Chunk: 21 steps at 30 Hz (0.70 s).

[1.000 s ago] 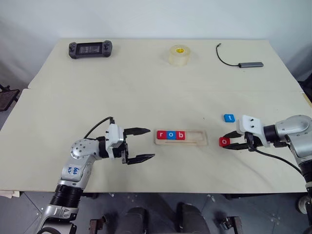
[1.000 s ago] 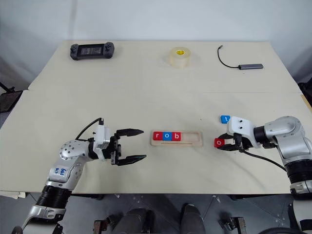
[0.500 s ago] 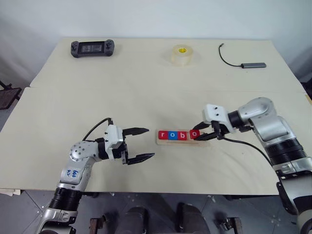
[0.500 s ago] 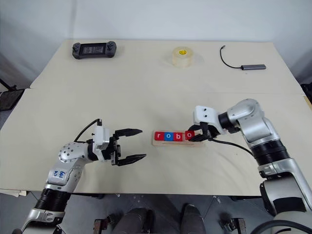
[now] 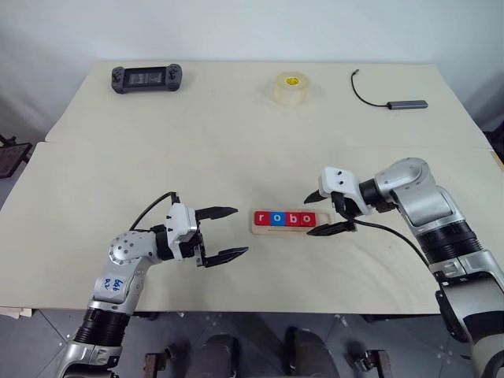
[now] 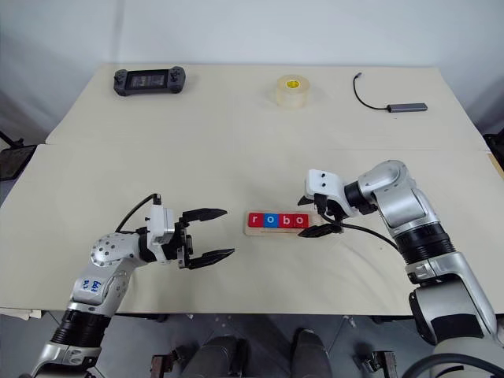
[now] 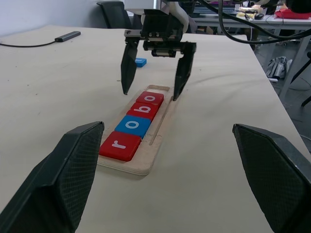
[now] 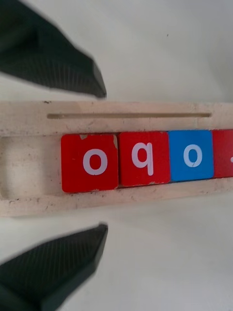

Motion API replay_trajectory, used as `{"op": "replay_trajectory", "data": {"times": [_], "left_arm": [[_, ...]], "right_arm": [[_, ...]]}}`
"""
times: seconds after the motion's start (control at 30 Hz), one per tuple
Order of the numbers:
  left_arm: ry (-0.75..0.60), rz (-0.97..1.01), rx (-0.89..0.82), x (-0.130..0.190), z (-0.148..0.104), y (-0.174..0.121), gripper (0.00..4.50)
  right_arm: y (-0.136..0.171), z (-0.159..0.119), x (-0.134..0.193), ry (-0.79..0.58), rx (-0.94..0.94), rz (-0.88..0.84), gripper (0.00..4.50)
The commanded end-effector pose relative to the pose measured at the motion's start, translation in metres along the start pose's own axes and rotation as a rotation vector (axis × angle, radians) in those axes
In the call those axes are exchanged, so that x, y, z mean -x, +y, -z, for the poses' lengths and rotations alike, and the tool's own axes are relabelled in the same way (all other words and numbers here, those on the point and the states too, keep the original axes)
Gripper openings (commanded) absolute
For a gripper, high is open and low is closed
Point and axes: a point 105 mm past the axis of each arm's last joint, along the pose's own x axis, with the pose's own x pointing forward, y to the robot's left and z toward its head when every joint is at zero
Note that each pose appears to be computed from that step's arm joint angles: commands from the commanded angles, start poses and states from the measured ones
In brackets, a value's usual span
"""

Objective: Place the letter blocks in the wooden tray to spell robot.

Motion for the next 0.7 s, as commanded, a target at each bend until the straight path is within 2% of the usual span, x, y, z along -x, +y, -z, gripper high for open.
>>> {"op": "replay_trajectory", "data": {"times": [0.03, 0.3, 0.4, 0.5, 0.7], "left_arm": [[-0.021, 0.004, -0.035, -0.001, -0.009, 0.000, 4.50], [-0.024, -0.010, -0.028, 0.001, -0.007, 0.000, 4.50], [-0.027, -0.037, -0.026, 0.002, -0.005, 0.003, 4.50], [-0.035, -0.066, -0.021, 0.002, -0.005, 0.008, 4.50], [-0.028, -0.080, -0.015, 0.004, -0.002, 0.016, 4.50]], "right_arm": [[-0.005, -0.007, 0.022, -0.045, 0.022, 0.073, 4.48], [0.007, 0.018, 0.069, -0.136, -0.075, 0.306, 4.48], [0.018, 0.044, 0.094, -0.209, -0.191, 0.522, 4.48], [0.030, 0.056, 0.117, -0.311, -0.213, 0.782, 4.48], [0.082, 0.104, 0.126, -0.309, -0.363, 1.091, 4.48]]}}
